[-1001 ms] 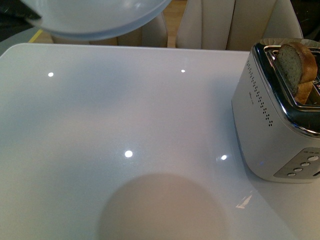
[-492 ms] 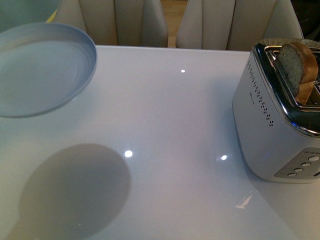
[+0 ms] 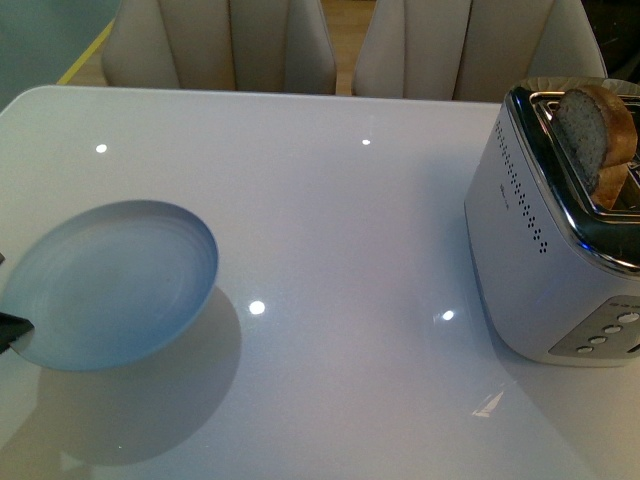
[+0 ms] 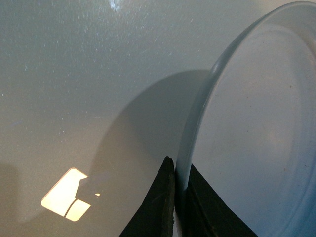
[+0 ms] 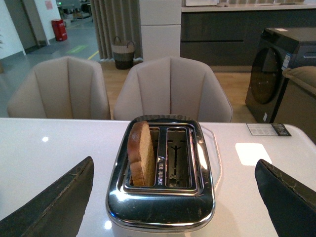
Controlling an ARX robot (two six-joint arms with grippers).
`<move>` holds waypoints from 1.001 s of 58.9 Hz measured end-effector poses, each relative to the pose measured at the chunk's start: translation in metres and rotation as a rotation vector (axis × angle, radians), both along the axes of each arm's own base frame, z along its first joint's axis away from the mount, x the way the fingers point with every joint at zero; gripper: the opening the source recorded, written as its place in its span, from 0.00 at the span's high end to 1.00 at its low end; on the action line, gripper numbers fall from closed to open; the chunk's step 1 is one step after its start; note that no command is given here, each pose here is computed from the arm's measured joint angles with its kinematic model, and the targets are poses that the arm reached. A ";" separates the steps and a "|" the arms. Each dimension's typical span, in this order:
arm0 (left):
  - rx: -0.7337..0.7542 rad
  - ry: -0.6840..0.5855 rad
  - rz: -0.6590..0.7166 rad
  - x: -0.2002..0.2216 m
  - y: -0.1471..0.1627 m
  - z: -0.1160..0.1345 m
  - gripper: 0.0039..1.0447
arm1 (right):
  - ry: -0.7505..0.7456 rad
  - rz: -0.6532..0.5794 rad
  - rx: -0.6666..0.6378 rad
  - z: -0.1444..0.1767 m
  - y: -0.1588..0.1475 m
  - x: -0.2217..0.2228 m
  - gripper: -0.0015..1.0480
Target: Left arm holds plate, right arm toasts bread
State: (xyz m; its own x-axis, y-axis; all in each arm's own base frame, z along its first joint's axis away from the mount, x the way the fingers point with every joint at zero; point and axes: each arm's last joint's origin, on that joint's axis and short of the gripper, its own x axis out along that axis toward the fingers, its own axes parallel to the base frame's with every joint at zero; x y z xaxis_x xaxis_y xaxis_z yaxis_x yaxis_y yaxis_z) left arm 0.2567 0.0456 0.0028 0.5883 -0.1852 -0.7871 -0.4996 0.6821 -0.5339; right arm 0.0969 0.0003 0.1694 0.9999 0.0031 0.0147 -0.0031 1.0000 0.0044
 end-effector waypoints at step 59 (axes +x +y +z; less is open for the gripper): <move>0.047 0.036 0.004 0.008 -0.010 -0.040 0.55 | 0.000 0.000 0.000 0.000 0.000 0.000 0.09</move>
State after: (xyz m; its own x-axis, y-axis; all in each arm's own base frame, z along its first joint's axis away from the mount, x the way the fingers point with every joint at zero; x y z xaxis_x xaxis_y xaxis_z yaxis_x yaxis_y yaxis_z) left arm 0.2644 0.0358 -0.0369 0.5604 -0.1454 -0.8154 -0.5203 0.7041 -0.4832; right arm 0.0969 0.0003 0.1694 0.9999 0.0027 0.0147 -0.0027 1.0000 0.0040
